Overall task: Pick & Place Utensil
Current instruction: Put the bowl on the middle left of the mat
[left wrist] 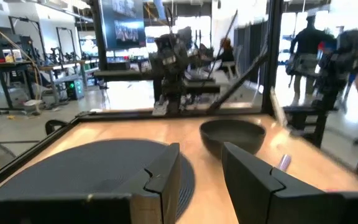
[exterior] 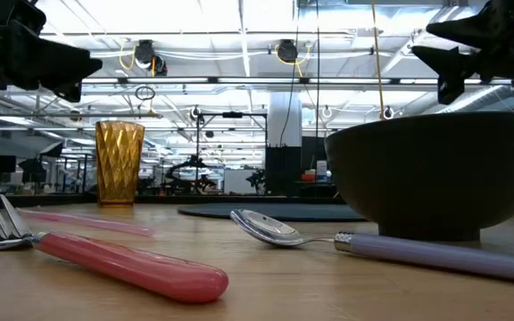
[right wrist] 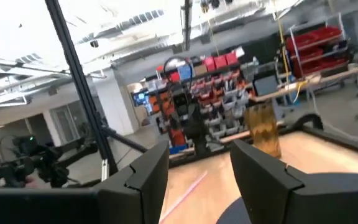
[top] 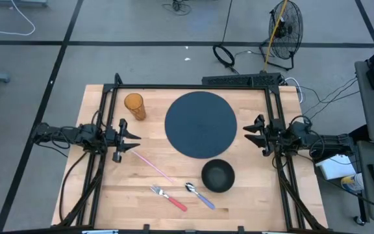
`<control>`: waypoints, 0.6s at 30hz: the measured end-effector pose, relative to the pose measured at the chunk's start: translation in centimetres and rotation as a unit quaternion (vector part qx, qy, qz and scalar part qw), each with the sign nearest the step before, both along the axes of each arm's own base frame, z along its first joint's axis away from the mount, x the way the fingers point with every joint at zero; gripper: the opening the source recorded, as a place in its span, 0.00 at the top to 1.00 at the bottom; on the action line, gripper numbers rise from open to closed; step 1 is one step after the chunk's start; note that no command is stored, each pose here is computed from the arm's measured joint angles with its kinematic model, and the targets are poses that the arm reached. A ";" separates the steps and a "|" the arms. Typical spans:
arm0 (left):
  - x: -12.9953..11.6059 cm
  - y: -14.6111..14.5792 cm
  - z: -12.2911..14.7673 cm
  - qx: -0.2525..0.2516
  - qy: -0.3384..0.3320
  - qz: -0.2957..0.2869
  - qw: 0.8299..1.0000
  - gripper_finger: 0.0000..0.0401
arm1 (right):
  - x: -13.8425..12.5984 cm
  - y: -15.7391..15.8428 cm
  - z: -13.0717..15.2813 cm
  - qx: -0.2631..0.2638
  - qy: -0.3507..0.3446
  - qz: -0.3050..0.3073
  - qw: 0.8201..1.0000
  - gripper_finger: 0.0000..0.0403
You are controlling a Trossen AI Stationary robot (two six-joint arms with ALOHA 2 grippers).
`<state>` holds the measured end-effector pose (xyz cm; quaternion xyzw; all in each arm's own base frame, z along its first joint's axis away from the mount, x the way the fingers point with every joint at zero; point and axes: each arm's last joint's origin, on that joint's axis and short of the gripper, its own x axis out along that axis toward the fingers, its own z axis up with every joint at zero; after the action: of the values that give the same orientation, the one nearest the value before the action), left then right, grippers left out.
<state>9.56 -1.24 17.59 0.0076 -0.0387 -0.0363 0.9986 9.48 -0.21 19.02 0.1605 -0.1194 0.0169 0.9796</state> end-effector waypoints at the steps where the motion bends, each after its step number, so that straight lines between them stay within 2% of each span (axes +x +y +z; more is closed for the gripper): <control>1: 0.0 0.0 0.1 -0.010 -0.005 -0.002 1.000 0.70 | 0.0 0.0 -0.1 -0.002 0.005 0.008 1.000 0.58; 6: 0.0 0.0 0.5 -0.058 -0.021 -0.009 0.998 0.70 | 0.0 0.3 0.0 -0.025 -0.001 0.056 0.998 0.58; 11: -0.1 0.0 1.1 -0.073 -0.050 -0.012 0.996 0.70 | 0.0 0.5 0.0 -0.062 -0.004 0.072 0.995 0.58; 18: -0.1 0.0 1.1 -0.097 -0.050 -0.012 0.994 0.70 | -0.1 0.7 0.1 -0.098 -0.012 0.091 0.991 0.58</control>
<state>9.42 -1.22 18.69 -0.0875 -0.0916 -0.0440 0.9910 9.41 0.50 19.09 0.0732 -0.1139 0.1199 0.9835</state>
